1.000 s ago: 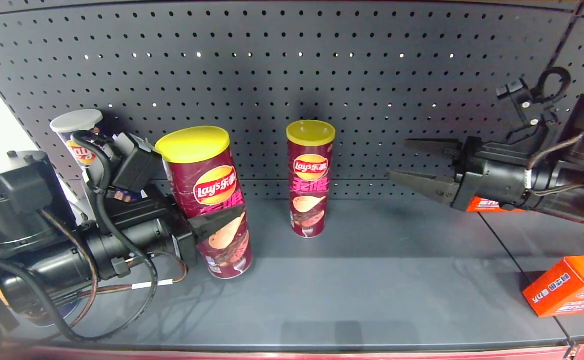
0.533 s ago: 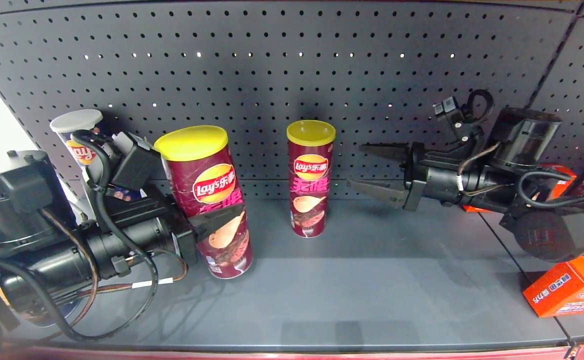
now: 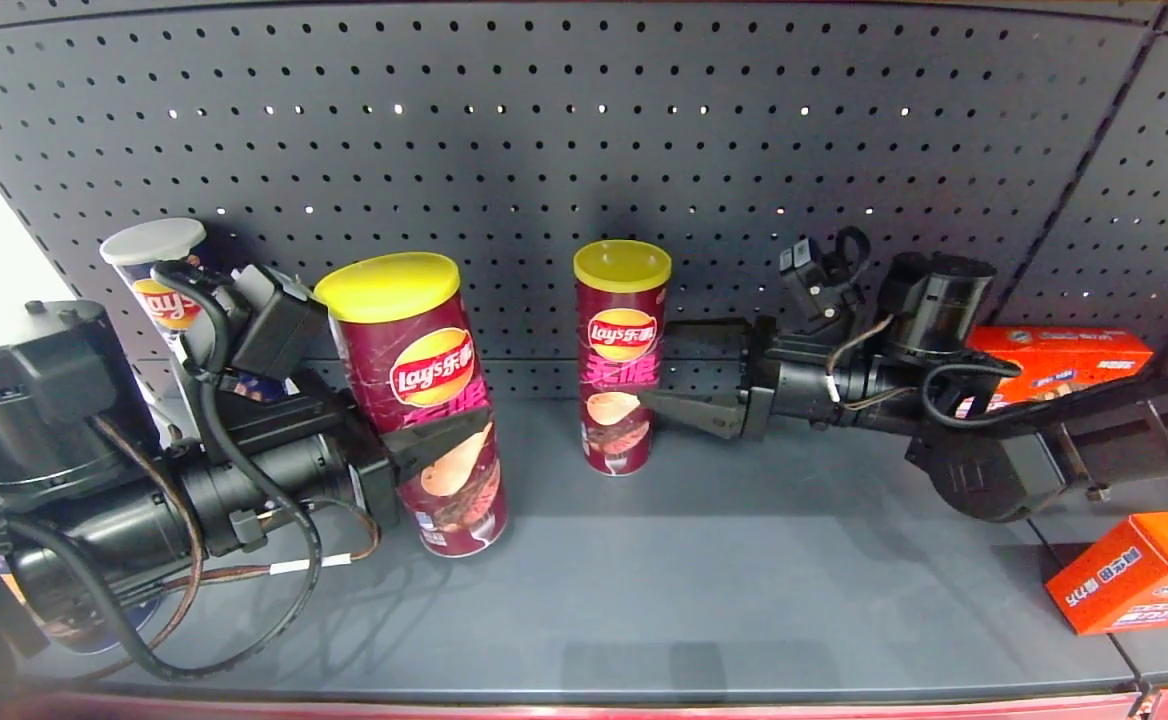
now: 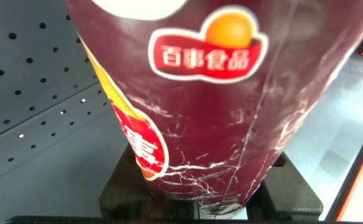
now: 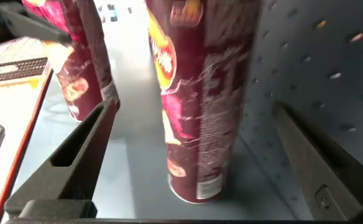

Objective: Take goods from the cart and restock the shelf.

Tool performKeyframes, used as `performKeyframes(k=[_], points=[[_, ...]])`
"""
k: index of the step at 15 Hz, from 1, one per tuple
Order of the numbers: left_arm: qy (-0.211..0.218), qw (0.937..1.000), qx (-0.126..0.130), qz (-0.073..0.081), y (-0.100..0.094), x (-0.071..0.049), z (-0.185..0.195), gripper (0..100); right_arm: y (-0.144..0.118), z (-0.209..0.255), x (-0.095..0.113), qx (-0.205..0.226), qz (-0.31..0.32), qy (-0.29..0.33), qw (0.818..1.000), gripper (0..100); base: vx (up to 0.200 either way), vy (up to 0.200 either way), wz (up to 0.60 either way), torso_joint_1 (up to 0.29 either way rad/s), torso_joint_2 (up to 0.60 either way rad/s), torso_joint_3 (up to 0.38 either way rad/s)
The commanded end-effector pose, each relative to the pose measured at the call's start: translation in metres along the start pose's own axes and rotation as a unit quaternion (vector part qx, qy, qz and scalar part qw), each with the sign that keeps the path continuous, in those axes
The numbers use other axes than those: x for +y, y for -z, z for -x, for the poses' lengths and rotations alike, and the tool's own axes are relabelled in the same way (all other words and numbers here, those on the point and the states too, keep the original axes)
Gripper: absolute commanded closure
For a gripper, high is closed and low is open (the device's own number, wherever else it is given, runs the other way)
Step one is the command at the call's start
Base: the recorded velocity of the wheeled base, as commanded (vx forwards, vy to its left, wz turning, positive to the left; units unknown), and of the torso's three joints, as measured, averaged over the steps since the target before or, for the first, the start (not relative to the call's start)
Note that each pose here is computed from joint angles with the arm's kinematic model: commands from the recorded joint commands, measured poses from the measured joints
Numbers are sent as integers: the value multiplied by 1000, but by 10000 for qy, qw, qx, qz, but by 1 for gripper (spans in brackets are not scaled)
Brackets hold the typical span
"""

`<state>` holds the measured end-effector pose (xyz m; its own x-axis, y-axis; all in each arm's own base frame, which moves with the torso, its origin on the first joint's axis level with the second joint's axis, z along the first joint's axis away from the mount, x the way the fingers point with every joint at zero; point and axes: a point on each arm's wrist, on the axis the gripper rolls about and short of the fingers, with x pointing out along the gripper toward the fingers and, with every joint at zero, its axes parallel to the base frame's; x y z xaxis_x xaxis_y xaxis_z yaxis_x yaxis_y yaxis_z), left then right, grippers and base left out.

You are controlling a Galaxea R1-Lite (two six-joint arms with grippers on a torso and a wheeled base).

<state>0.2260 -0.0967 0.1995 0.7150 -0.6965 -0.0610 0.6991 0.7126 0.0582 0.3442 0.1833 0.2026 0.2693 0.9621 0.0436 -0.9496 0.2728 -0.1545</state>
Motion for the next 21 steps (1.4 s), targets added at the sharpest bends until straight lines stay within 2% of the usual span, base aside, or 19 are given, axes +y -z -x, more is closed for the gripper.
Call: performKeyframes(k=[1, 5, 10, 16, 21], points=[[9, 10000, 11, 6, 1, 0, 0, 100, 9, -5, -2, 62, -67, -34, 10000, 0, 0, 0, 0, 0, 0, 0], [2, 10000, 19, 9, 1, 0, -1, 100, 23, -10, -6, 183, -206, -47, 9996, 0, 0, 0, 0, 0, 0, 0], [11, 10000, 32, 15, 2, 0, -1, 100, 26, -23, -15, 274, -285, -97, 9992, 0, 0, 0, 0, 0, 0, 0], [-4, 10000, 41, 18, 2, 0, 0, 100, 33, -42, -13, 367, -372, -263, 9983, 0, 0, 0, 0, 0, 0, 0], [-2, 10000, 55, 17, 3, 0, 0, 100, 49, -47, -16, 475, -390, -272, 9977, 0, 0, 0, 0, 0, 0, 0]])
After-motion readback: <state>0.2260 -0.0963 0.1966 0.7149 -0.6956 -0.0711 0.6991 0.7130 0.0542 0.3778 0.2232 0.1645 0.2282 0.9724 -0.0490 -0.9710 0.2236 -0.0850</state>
